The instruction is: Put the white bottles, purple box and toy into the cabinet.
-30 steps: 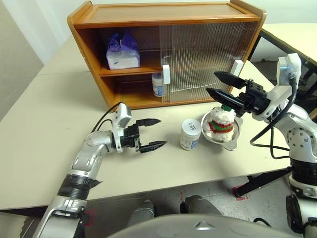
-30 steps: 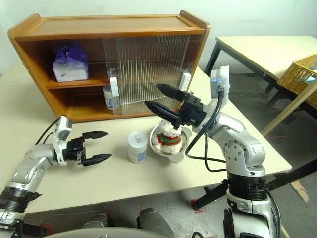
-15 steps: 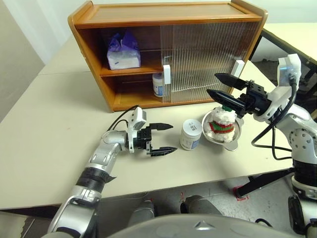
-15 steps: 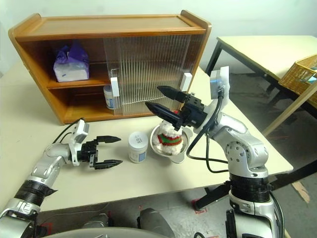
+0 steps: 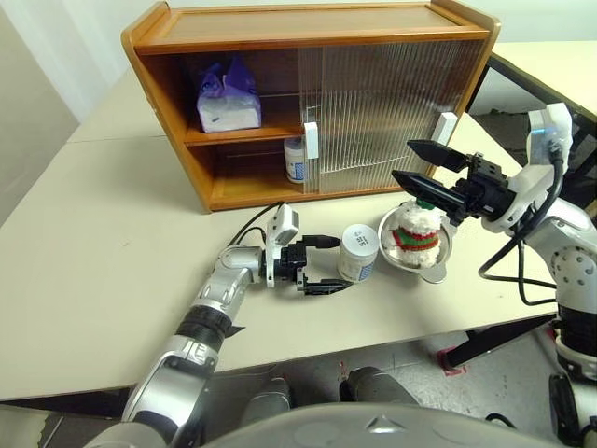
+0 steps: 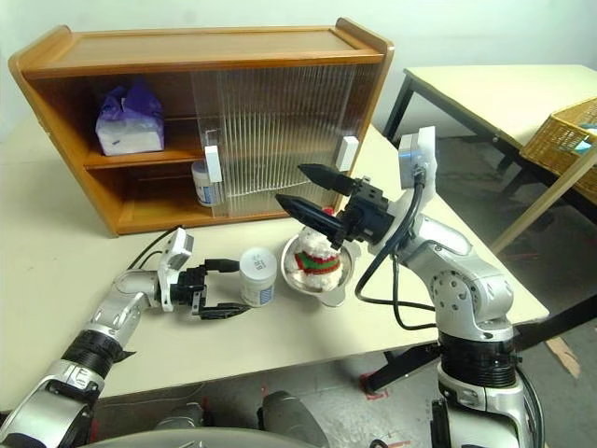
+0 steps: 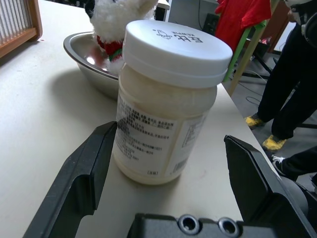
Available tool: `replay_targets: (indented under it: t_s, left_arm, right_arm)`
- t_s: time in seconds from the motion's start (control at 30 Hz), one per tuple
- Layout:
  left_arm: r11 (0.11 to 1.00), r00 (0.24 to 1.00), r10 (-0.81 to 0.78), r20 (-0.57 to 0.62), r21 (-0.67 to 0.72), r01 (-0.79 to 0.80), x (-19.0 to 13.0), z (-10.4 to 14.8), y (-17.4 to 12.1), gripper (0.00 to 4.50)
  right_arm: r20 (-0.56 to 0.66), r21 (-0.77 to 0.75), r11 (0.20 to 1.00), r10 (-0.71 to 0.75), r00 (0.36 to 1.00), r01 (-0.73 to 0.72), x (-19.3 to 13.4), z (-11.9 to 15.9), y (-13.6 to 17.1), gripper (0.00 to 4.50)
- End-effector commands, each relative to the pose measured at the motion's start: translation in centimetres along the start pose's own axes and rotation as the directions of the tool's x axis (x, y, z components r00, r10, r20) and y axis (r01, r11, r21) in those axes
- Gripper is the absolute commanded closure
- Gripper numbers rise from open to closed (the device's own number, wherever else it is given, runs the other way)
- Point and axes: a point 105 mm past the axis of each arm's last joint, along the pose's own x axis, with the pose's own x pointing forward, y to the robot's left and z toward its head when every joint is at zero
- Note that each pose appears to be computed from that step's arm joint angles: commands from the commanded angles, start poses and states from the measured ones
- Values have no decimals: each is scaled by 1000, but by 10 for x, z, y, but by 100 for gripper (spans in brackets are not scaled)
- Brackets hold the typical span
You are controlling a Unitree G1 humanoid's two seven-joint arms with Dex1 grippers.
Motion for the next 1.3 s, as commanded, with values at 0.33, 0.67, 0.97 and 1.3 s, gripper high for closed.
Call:
replay_targets:
  t_s: [0.33,0.67,0.97,1.3]
  left_arm:
    - [1000,1000,-7,-4,0,7,8,-2,3,2]
    - [999,999,36,1,-13,-36,11,-6,9,3]
    - [995,995,98,-4,-9,-98,5,-8,17,142]
    - [856,848,514,128,-18,-517,-47,19,52,142]
  right_arm:
    - [7,-9,1000,-13,1000,13,-4,4,1,0]
    - [8,-16,1000,-16,1000,16,-4,5,1,0]
    - [10,-17,1000,-14,1000,14,-3,6,0,0]
    - [17,-1,1000,6,1000,-6,1,1,1,0]
